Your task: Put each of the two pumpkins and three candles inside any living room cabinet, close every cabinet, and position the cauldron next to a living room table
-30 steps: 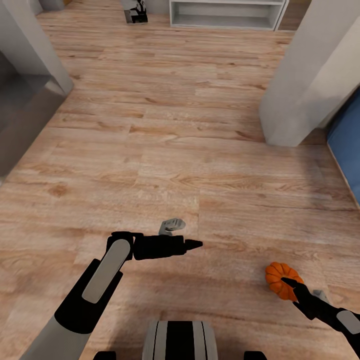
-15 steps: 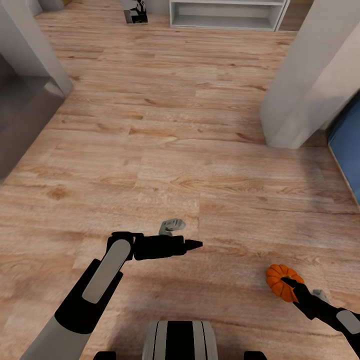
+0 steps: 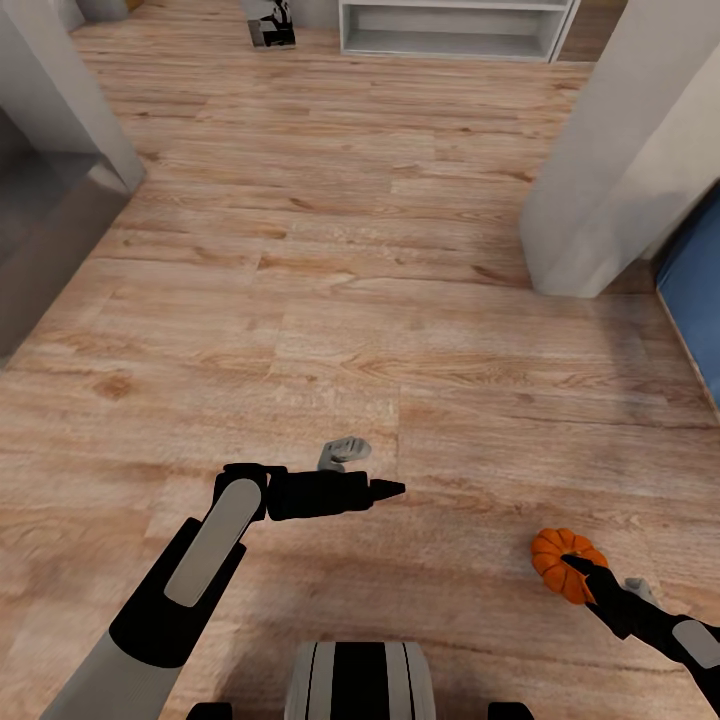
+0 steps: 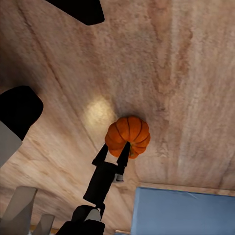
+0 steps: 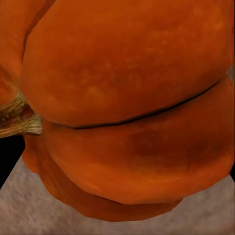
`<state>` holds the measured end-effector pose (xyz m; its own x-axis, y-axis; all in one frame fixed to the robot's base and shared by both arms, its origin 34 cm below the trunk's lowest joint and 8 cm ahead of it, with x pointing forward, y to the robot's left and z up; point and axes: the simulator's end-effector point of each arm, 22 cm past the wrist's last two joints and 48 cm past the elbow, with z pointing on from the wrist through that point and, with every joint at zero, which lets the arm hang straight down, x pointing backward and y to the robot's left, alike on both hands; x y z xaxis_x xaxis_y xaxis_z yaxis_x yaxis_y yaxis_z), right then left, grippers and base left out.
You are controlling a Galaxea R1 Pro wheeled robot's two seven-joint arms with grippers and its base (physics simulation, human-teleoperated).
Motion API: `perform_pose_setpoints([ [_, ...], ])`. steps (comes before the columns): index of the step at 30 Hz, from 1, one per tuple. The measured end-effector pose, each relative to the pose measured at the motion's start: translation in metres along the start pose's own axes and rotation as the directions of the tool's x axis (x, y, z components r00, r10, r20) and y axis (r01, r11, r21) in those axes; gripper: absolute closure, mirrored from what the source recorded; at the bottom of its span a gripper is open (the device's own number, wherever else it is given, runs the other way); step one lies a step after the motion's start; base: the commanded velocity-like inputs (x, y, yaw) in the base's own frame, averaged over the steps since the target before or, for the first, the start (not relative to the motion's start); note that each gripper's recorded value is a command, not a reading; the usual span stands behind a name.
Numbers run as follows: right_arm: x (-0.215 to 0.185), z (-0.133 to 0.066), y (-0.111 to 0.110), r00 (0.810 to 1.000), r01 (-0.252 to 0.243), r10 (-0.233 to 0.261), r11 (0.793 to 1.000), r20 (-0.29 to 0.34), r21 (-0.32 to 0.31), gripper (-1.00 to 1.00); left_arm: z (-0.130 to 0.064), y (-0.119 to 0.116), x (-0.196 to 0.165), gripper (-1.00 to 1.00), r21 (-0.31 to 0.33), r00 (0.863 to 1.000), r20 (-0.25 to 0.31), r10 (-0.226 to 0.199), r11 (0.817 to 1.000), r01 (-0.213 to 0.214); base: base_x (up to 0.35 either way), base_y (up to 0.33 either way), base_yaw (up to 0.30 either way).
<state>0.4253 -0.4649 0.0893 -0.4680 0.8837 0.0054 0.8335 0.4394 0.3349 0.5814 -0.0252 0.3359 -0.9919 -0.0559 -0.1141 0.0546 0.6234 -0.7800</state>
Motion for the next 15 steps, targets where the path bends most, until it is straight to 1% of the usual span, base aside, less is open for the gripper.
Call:
perform_pose_setpoints([
  [5,0.000,0.000,0.001,1.000,0.001,-0.001,1.000,0.001,-0.002,1.00,0.000,0.000,0.000,-1.00,0.001,1.000,0.000,-0.001,1.000,0.001,0.000,0.000,0.000],
  [15,-0.008,-0.010,0.021,1.000,0.006,-0.005,0.999,0.019,-0.042,1.00,-0.013,-0.017,-0.009,-1.00,0.006,0.999,0.026,0.031,1.000,-0.031,0.000,0.000,0.000],
])
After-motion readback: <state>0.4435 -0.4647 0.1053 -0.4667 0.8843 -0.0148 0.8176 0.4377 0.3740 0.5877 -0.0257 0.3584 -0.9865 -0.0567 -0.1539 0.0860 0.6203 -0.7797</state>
